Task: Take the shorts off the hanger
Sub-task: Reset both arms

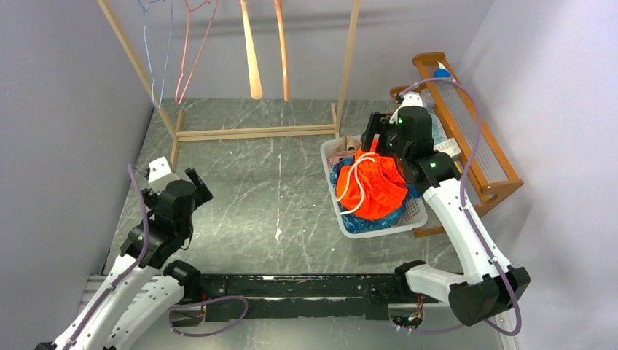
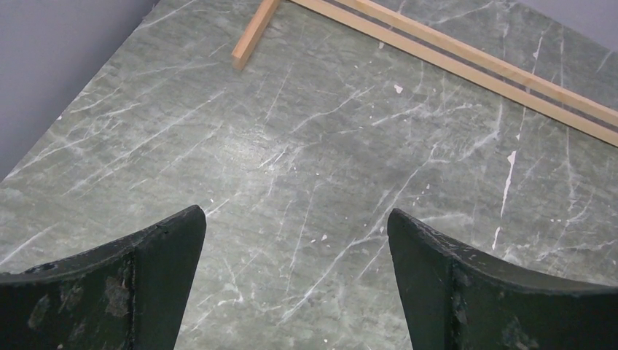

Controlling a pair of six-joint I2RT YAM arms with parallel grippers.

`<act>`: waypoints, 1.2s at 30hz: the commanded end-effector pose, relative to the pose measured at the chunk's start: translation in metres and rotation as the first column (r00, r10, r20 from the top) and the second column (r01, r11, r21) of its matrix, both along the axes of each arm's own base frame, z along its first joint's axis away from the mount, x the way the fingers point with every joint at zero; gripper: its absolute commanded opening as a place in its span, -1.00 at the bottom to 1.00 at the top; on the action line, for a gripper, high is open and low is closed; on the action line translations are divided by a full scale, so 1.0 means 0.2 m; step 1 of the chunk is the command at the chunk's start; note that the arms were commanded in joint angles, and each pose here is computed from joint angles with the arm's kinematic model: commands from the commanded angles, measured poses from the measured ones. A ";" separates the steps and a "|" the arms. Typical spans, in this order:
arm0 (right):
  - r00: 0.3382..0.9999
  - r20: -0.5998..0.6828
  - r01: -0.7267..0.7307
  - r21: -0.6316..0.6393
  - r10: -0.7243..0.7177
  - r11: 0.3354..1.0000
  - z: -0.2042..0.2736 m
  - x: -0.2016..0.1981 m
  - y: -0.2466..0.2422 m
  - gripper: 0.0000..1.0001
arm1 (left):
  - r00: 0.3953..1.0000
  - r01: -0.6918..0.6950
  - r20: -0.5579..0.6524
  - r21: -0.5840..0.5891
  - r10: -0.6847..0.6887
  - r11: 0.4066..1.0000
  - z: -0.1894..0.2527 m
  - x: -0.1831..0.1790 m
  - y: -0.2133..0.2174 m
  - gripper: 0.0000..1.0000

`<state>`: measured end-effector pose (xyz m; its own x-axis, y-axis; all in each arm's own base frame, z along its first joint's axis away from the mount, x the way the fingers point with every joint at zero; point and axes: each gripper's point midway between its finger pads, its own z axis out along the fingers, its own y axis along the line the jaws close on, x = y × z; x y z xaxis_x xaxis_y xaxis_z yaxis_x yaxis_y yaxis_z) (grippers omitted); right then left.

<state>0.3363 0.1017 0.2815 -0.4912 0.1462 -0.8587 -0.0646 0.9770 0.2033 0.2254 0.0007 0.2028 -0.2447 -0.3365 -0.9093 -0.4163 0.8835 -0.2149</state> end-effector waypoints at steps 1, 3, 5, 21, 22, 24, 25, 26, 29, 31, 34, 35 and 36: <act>0.995 0.104 -0.003 -0.027 0.006 1.000 0.15 0.03 -0.02 0.58 | 0.999 -0.042 0.029 -0.009 0.042 0.999 0.03 0.07 -0.01 0.96; 0.990 0.142 -0.005 -0.030 0.009 1.000 0.20 0.05 -0.02 0.58 | 0.999 -0.051 0.012 -0.015 0.052 0.999 0.00 0.11 -0.02 0.96; 0.984 0.176 0.005 -0.034 0.001 0.999 0.23 0.07 -0.03 0.58 | 0.997 -0.073 -0.029 -0.027 0.072 0.997 -0.07 0.15 -0.02 0.94; 0.951 0.246 0.207 -0.051 -0.189 0.977 0.32 0.21 -0.16 0.99 | 0.959 -0.283 -0.019 -0.150 0.283 0.947 0.27 0.24 0.56 0.94; 0.949 0.251 0.208 -0.050 -0.189 0.977 0.33 0.22 -0.16 1.00 | 0.954 -0.296 0.003 -0.127 0.299 0.947 0.33 0.21 0.58 0.94; 0.946 0.259 0.215 -0.049 -0.196 0.975 0.36 0.23 -0.16 1.00 | 0.940 -0.332 0.048 -0.085 0.336 0.940 0.45 0.15 0.61 0.94; 0.946 0.262 0.209 -0.051 -0.189 0.977 0.37 0.23 -0.16 1.00 | 0.934 -0.346 0.069 -0.069 0.351 0.936 0.51 0.12 0.63 0.94; 0.945 0.267 0.211 -0.051 -0.190 0.976 0.38 0.23 -0.16 1.00 | 0.929 -0.355 0.090 -0.055 0.359 0.933 0.56 0.09 0.63 0.94; 0.942 0.291 0.187 -0.045 -0.166 0.981 0.41 0.25 -0.14 1.00 | 0.928 -0.343 0.145 -0.021 0.343 0.939 0.69 0.05 0.63 0.94; 0.946 0.291 0.162 -0.036 -0.144 0.986 0.41 0.26 -0.11 1.00 | 0.931 -0.326 0.168 -0.009 0.323 0.945 0.76 0.04 0.61 0.94; 0.938 0.287 0.203 -0.009 -0.192 0.979 0.42 0.26 -0.13 1.00 | 0.939 -0.305 0.177 0.041 0.294 0.951 0.85 0.02 0.61 0.94; 0.937 0.288 0.211 -0.009 -0.199 0.977 0.42 0.26 -0.14 1.00 | 0.937 -0.308 0.187 0.049 0.294 0.950 0.90 0.01 0.61 0.94; 0.938 0.286 0.207 -0.014 -0.195 0.978 0.42 0.25 -0.14 1.00 | 0.935 -0.314 0.192 0.057 0.298 0.948 0.92 0.01 0.62 0.94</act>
<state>0.3847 0.0747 0.3469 -0.2412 0.1482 -0.9591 0.0739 0.9882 0.1341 0.2366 0.1186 0.3707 0.0601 -0.3490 -0.9352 -0.6099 0.7288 -0.3111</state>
